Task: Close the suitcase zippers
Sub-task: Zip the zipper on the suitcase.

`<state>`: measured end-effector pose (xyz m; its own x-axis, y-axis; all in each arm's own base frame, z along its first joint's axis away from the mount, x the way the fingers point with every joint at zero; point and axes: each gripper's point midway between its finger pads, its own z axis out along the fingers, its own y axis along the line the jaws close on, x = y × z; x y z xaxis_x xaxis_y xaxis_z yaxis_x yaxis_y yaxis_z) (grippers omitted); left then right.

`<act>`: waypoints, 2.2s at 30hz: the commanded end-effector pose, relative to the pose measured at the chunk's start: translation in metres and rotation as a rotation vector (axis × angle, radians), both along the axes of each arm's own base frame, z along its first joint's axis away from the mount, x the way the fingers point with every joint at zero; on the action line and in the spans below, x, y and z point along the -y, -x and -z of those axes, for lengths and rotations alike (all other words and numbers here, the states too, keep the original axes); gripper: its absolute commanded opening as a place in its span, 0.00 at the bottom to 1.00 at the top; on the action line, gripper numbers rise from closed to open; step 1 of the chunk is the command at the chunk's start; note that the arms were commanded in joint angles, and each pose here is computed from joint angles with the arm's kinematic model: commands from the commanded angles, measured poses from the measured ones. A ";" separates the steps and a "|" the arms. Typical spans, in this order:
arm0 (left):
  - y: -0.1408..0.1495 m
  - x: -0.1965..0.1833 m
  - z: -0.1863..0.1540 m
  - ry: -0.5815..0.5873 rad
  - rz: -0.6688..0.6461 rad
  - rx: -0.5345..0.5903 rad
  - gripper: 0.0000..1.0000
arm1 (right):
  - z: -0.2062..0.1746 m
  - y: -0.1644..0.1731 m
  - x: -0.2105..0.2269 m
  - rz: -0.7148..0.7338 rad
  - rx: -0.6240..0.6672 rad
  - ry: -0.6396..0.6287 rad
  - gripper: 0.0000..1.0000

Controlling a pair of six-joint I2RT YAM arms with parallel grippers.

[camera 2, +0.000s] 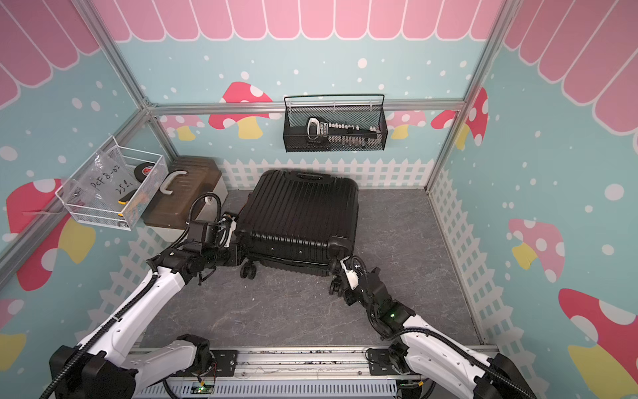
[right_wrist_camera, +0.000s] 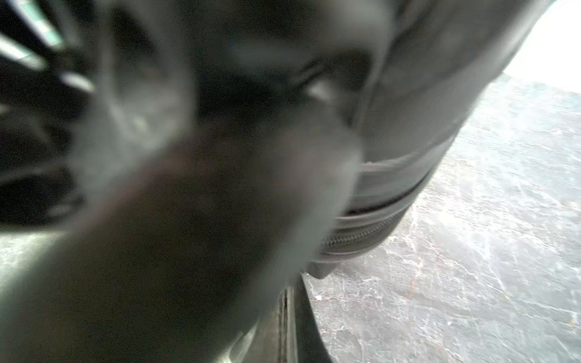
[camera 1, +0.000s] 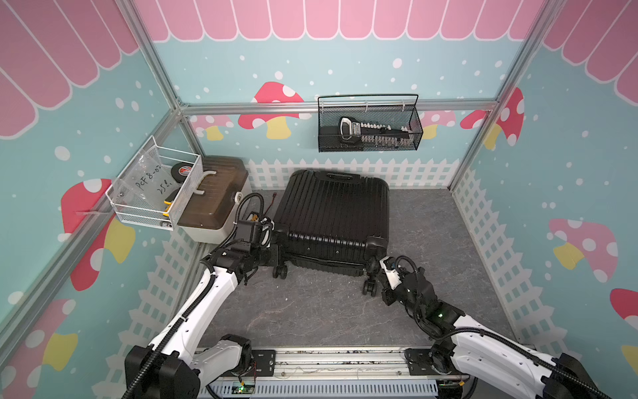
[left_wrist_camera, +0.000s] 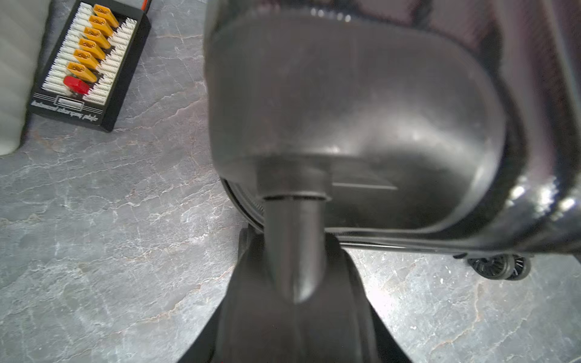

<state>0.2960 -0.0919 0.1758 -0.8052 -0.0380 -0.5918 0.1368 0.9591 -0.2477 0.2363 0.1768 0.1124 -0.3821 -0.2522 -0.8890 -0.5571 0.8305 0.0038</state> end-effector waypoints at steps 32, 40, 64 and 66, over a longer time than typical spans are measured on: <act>0.053 0.083 0.007 0.278 0.056 -0.070 0.31 | -0.012 0.028 -0.046 -0.299 -0.014 -0.100 0.00; 0.055 0.089 0.008 0.287 0.092 -0.088 0.31 | -0.009 0.018 -0.033 -0.210 -0.003 -0.064 0.00; 0.055 0.068 0.009 0.088 0.104 -0.077 0.65 | -0.006 -0.008 0.047 0.249 0.040 0.051 0.08; 0.051 0.059 0.004 0.044 0.075 -0.049 0.71 | -0.006 -0.010 0.055 0.295 0.042 0.055 0.12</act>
